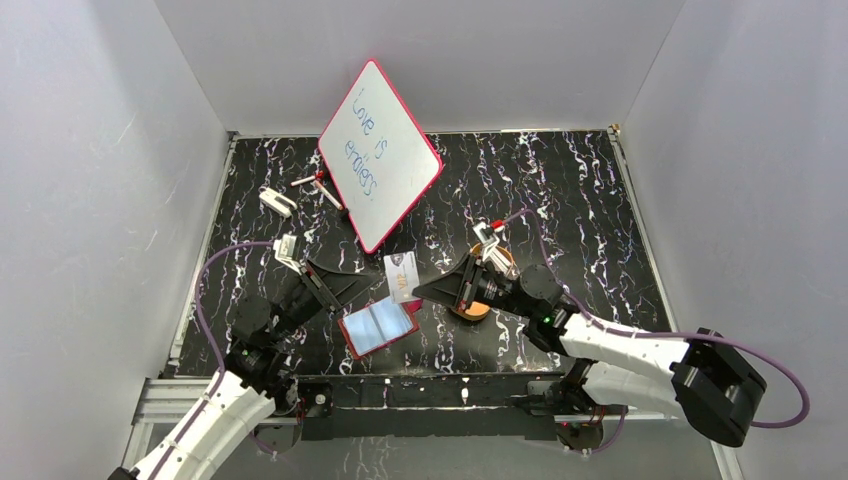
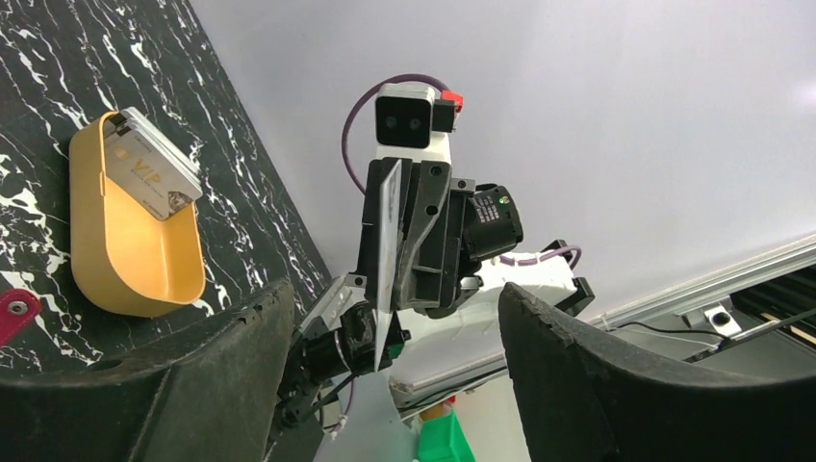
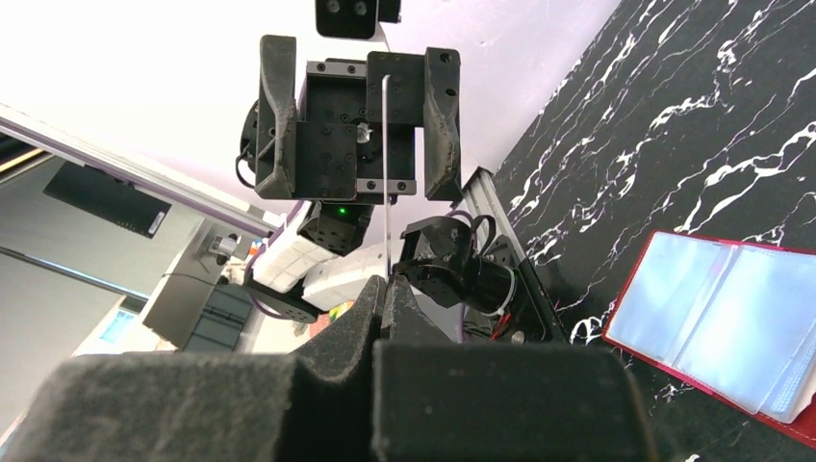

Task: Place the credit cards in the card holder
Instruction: Pick up the credit card from the storage box.

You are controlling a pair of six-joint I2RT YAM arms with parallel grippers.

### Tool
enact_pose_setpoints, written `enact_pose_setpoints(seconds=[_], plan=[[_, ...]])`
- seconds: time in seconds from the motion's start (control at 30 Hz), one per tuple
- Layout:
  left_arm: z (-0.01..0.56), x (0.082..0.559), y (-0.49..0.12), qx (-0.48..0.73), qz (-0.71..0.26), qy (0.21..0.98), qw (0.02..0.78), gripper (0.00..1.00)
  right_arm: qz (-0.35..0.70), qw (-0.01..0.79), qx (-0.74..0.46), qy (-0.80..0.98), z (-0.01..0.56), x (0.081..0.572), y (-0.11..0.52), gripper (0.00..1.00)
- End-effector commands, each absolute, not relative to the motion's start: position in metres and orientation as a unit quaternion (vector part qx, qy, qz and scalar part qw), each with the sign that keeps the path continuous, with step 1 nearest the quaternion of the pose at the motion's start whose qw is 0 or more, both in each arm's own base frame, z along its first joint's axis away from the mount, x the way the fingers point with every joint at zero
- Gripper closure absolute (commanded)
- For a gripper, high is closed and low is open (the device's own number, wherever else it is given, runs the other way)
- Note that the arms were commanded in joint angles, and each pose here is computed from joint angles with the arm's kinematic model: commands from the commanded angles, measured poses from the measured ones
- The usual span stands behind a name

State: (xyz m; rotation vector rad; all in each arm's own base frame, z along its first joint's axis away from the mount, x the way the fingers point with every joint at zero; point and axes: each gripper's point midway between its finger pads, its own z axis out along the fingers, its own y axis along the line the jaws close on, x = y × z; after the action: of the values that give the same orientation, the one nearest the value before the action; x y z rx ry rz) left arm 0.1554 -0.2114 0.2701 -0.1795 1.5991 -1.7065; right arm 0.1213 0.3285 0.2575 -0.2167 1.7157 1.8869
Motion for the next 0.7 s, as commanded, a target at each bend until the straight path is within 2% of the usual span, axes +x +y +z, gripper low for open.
enact_pose_setpoints(seconds=[0.0, 0.17, 0.4, 0.47, 0.67], plan=[[0.266, 0.154, -0.215, -0.054, -0.669, 0.633, 0.386, 0.27, 0.730, 0.282, -0.112, 0.612, 0.285, 0.113, 0.341, 1.00], [0.269, 0.151, -0.223, -0.034, -0.682, 0.633, 0.366, 0.41, 0.735, 0.275, -0.119, 0.609, 0.286, 0.110, 0.349, 1.00], [0.266, 0.150, -0.220, -0.046, -0.681, 0.632, 0.367, 0.74, 0.732, 0.275, -0.119, 0.612, 0.284, 0.110, 0.349, 1.00], [0.265, 0.150, -0.220, -0.047, -0.682, 0.632, 0.365, 0.79, 0.731, 0.274, -0.120, 0.613, 0.283, 0.110, 0.349, 1.00], [0.262, 0.150, -0.224, -0.040, -0.684, 0.637, 0.353, 0.83, 0.731, 0.265, -0.128, 0.616, 0.281, 0.107, 0.354, 1.00]])
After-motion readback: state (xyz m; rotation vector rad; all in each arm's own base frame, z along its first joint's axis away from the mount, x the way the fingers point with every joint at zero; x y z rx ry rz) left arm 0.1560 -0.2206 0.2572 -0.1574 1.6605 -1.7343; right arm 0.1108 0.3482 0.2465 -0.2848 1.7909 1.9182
